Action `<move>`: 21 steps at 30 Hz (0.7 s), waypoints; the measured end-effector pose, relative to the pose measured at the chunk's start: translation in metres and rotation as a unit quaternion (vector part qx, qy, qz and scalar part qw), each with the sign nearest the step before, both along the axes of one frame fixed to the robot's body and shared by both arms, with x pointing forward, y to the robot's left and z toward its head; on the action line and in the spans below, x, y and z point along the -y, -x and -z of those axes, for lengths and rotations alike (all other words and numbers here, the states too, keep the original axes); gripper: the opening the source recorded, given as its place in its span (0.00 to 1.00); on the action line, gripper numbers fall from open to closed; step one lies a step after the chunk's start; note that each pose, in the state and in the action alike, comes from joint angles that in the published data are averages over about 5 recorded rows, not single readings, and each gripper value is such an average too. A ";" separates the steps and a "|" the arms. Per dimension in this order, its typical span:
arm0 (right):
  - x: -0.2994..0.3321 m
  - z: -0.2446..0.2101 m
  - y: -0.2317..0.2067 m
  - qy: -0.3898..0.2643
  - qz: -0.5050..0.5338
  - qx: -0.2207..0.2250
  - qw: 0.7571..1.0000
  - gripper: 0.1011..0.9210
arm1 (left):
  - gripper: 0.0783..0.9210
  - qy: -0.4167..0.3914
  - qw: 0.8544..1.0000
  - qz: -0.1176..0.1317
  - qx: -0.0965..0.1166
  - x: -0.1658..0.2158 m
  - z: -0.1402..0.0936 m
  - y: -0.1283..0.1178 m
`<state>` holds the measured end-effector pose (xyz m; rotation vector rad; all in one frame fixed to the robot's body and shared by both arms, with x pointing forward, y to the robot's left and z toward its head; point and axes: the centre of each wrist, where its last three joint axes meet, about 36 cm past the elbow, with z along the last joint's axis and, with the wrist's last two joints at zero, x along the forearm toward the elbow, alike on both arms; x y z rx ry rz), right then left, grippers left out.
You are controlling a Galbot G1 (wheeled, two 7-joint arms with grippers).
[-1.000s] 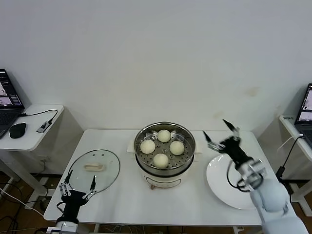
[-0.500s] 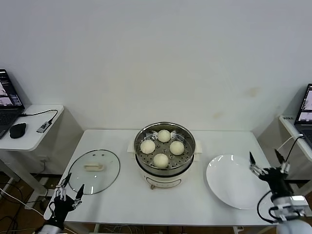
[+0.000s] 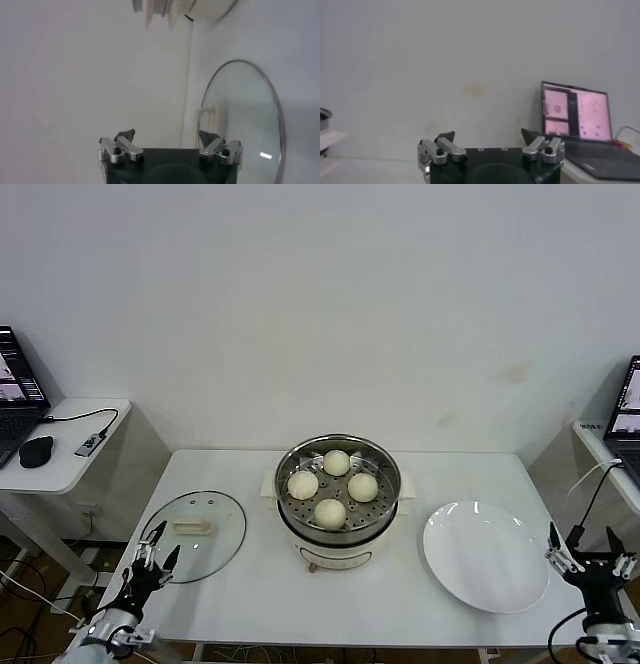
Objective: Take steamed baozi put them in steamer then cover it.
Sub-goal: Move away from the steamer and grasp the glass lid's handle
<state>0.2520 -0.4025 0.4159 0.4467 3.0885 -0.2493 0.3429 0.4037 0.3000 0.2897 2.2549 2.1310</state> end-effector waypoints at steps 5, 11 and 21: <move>0.003 -0.001 0.006 0.001 0.007 -0.001 1.000 0.88 | 0.88 -0.007 1.000 0.010 -0.001 0.003 0.003 -0.021; 0.007 0.000 0.013 0.005 0.011 -0.004 1.000 0.88 | 0.88 -0.016 1.000 0.014 0.000 0.003 0.007 -0.043; 0.009 -0.001 0.017 0.006 0.013 -0.005 1.000 0.88 | 0.88 -0.027 1.000 0.006 -0.016 -0.005 0.017 -0.060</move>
